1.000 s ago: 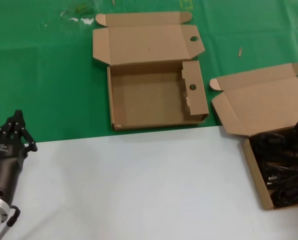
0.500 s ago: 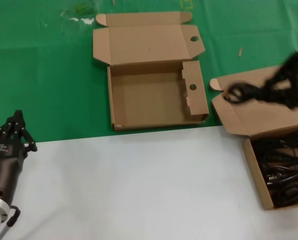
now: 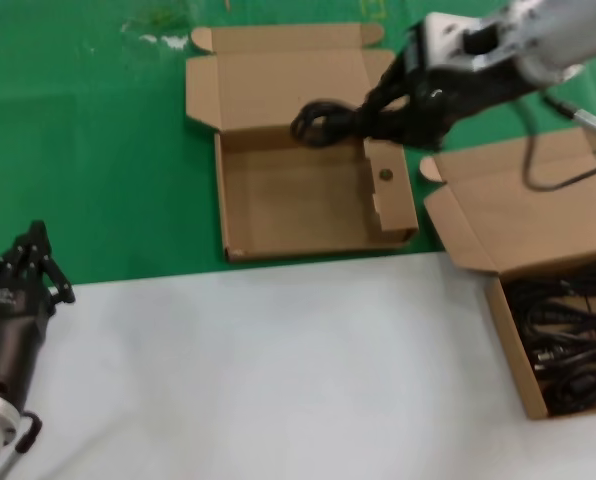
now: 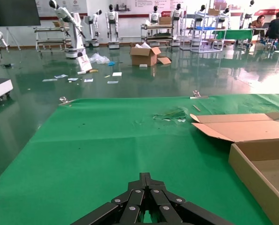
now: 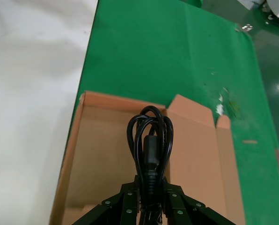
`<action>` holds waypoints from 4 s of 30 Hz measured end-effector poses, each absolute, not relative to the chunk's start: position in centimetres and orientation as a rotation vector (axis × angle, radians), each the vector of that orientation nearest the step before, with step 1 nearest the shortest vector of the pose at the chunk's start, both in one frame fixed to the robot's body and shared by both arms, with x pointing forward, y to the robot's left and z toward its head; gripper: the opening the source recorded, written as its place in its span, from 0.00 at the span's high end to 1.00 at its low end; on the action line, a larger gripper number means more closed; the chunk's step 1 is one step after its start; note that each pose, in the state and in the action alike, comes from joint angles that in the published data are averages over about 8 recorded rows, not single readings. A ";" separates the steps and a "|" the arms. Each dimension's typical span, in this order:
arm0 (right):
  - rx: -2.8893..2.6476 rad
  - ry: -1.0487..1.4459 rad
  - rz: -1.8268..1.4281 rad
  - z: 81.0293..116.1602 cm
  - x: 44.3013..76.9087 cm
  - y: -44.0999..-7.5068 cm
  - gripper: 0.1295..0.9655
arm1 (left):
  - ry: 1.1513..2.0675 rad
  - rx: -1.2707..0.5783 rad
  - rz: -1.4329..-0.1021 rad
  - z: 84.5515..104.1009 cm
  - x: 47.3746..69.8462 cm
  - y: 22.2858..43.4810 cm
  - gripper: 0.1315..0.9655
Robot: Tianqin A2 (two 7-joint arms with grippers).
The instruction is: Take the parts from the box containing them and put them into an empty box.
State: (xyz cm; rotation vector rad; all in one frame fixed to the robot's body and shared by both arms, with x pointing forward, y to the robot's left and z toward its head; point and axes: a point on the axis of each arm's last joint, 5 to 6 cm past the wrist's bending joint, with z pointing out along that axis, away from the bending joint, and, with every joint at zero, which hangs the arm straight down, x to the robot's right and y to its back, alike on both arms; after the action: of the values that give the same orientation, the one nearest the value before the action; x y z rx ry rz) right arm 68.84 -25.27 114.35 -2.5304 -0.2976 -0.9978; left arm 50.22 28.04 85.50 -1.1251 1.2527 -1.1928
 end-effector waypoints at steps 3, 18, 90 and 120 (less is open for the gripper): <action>-2.533 -0.310 -0.986 112.9 70.6 -23.6 0.90 | 1.253 -1.125 -1.193 85.5 50.2 28.0 0.99; -2.509 -0.286 -0.952 106.3 76.3 -18.8 0.90 | 1.253 -1.125 -1.193 85.5 50.2 28.0 0.99; -1.642 0.394 -1.130 95.2 67.2 -23.6 0.00 | 1.253 -1.125 -1.192 85.5 50.2 28.0 0.61; -1.382 0.920 -1.204 87.3 56.3 -26.6 0.00 | 1.253 -1.125 -1.193 85.5 50.2 28.0 0.05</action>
State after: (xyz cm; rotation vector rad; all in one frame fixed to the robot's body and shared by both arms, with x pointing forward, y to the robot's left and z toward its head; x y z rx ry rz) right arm 56.30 -26.56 87.25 -1.3817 0.9204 -1.2043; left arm 50.22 28.04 85.50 -1.1251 1.2527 -1.1928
